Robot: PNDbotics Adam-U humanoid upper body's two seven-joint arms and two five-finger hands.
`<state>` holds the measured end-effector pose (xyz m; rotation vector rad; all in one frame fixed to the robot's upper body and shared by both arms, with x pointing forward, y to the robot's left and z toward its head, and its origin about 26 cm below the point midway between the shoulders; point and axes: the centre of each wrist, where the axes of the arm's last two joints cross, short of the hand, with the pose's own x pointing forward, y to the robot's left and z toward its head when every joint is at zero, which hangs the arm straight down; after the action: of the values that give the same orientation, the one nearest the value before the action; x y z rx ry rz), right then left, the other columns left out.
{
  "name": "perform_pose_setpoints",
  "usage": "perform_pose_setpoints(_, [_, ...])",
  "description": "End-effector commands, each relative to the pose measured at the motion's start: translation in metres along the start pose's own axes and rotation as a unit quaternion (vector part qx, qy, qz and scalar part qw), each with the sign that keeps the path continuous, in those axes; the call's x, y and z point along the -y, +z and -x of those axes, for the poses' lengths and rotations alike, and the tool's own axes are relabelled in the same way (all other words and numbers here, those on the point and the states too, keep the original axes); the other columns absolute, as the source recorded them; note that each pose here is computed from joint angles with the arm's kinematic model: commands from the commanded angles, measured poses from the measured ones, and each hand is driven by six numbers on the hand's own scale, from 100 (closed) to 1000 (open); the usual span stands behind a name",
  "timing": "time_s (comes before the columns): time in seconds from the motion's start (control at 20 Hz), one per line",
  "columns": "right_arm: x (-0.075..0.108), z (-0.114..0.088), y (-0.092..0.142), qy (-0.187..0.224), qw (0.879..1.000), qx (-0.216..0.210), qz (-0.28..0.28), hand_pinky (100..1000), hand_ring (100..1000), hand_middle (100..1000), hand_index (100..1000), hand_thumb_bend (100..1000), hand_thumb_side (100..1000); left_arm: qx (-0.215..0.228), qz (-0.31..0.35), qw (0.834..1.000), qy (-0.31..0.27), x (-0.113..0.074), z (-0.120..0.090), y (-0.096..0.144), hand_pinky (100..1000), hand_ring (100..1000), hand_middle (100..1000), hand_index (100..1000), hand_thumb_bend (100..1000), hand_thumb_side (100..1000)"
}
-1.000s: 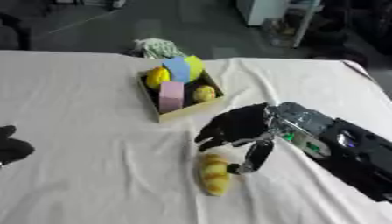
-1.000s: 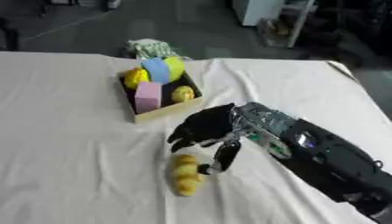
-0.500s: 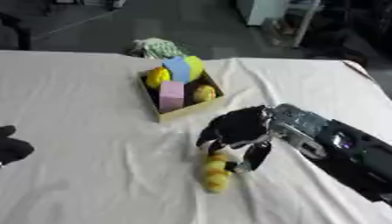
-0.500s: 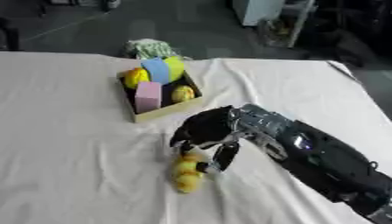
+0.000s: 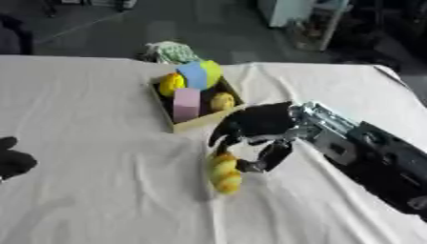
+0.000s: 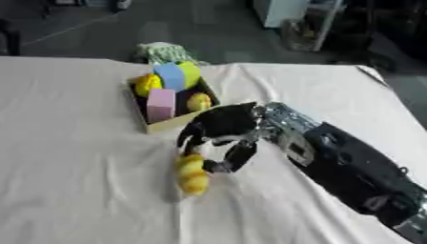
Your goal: Pick up objects on the table and place them in the box.
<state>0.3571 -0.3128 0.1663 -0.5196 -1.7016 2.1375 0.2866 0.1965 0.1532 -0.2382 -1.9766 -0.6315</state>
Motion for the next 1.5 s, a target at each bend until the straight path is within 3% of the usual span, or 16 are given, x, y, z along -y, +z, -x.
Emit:
perform_pose_setpoints(0.05, [0.017,0.016,0.009,-0.015,0.999,-0.021,0.023,828,851,815,508,100,236,0.012,0.000,1.000,-0.006,-0.003,-0.006,0.000,827,733,639,842,100,731])
perform_pose_setpoints(0.3, [0.034,0.048,0.008,-0.036,0.995,-0.071,0.059,829,850,817,521,100,228,0.011,0.000,1.000,-0.004,-0.002,-0.006,0.000,827,733,639,842,100,732])
perform_pose_setpoints(0.6, [0.036,0.069,0.006,-0.044,0.989,-0.112,0.083,819,842,817,548,100,222,0.010,0.000,1.000,-0.002,-0.001,-0.005,0.000,827,734,640,842,100,734])
perform_pose_setpoints(0.8, [0.047,0.088,0.010,-0.056,0.975,-0.174,0.125,812,838,819,571,100,215,0.012,0.003,1.000,0.001,0.000,-0.006,-0.001,827,735,640,842,100,736])
perform_pose_setpoints(1.3, [0.022,0.105,-0.028,-0.100,0.951,-0.268,0.116,813,842,830,640,100,230,0.015,0.012,1.000,0.007,0.002,-0.007,-0.003,828,736,640,842,100,737])
perform_pose_setpoints(1.5, [0.012,0.103,-0.042,-0.088,0.948,-0.286,0.106,815,845,829,687,100,236,0.015,0.012,1.000,0.008,0.002,-0.007,-0.003,828,736,640,842,100,737])
